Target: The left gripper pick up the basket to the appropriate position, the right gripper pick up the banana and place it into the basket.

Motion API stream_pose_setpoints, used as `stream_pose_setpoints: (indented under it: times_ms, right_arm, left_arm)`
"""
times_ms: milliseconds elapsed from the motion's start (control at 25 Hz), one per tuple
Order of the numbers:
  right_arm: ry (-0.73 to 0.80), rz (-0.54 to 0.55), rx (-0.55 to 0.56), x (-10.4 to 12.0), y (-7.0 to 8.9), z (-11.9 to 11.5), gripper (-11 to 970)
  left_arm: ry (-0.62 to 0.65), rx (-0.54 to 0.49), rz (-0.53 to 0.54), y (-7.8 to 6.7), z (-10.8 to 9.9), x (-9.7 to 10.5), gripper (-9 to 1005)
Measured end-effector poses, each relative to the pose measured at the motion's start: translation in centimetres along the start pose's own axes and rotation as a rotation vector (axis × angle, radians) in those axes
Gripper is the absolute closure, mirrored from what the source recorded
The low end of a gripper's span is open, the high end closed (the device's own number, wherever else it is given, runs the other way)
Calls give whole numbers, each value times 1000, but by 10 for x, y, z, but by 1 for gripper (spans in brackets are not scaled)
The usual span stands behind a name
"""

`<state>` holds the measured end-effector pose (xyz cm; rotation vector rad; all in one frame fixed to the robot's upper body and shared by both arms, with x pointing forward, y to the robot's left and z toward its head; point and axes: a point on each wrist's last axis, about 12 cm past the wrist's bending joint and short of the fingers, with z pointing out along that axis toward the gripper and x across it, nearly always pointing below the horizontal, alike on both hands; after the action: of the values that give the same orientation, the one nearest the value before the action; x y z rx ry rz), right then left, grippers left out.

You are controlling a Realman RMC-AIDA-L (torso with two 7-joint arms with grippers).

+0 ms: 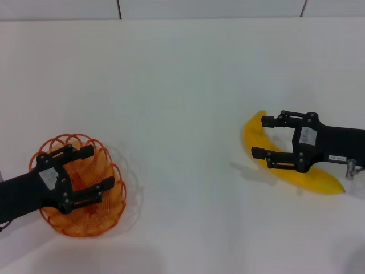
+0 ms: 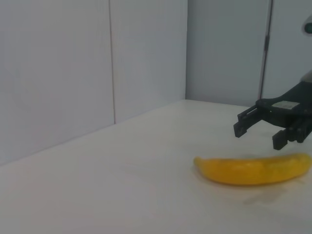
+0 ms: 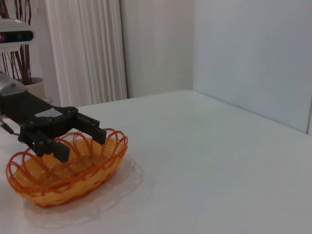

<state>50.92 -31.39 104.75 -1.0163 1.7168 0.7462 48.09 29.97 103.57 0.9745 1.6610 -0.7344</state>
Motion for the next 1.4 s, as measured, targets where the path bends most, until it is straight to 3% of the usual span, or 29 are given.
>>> stream_pose_setpoints:
  times_ms: [560,800,1000,1120,1240,1400]
  right_arm:
    - [1,1,-2,0,0,1,200]
    - [2,3,2,1,1,0,200]
    - [3,-1,-2,-1,-1,0,200]
    - [0,-2,-3,-2,-1,0,201]
    - [1,0,-2,-2,-2,0,201]
    - [0,-4,-6,-3,-2,1,201]
  left_arm:
    - [-11,-7,9,1,0,-1,184]
    - [-114,-119,-79,13,-10,-11,191]
    - [-106,-192,-241,52,-39,-46,197]
    - [55,-193,-277,79,-48,-82,201]
    - [281,-199,-219,103,-37,-120,204]
    - [450,-197,-45,109,-16,-148,209]
